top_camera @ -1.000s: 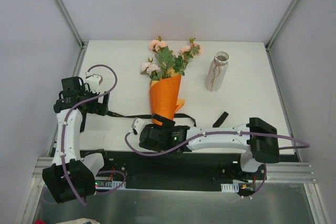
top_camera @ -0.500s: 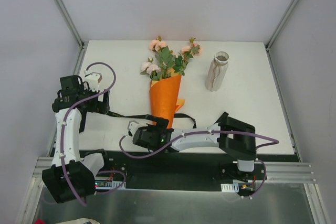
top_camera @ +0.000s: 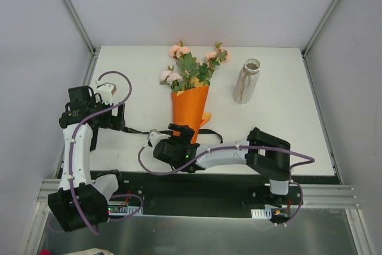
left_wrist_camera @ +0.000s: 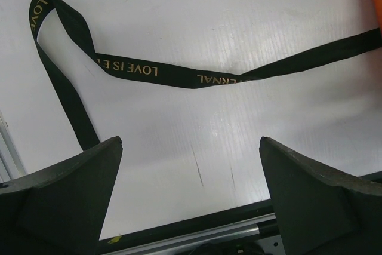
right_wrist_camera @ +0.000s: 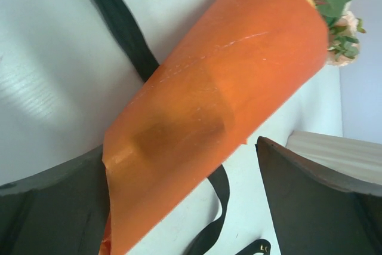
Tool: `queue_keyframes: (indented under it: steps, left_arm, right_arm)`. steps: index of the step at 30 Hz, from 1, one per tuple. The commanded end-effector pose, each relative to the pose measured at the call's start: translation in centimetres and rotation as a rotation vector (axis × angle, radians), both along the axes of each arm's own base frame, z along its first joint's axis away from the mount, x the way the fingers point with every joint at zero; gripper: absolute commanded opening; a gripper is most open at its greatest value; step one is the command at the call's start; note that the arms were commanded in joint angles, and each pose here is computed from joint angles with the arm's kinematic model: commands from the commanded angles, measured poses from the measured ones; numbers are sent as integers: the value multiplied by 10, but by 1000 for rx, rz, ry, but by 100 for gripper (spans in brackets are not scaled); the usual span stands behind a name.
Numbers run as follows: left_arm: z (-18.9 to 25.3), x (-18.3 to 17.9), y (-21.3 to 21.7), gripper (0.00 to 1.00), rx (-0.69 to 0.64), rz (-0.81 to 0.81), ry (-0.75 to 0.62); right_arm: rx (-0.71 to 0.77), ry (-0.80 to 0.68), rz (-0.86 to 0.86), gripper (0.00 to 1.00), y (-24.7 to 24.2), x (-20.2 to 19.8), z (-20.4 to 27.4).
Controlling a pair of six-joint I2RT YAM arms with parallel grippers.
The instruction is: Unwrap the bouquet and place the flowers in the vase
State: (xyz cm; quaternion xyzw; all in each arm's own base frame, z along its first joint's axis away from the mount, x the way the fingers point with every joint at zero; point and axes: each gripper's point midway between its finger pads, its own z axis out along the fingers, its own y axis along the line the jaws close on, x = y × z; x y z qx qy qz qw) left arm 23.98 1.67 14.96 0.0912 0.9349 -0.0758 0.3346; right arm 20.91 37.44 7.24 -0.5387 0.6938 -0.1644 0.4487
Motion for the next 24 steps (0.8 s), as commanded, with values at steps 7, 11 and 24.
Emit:
queue_keyframes:
  steps: [7, 11, 24]
  left_arm:
    - [18, 3, -8, 99, -25, -14, -47]
    - [22, 3, -7, 99, -18, -15, -54]
    - [33, 6, -8, 99, -24, -23, -67]
  right_arm:
    - [417, -263, -140, 96, -6, 4, 130]
    - [441, -323, -207, 96, -26, 3, 138]
    - [571, -185, -226, 96, -59, -31, 128]
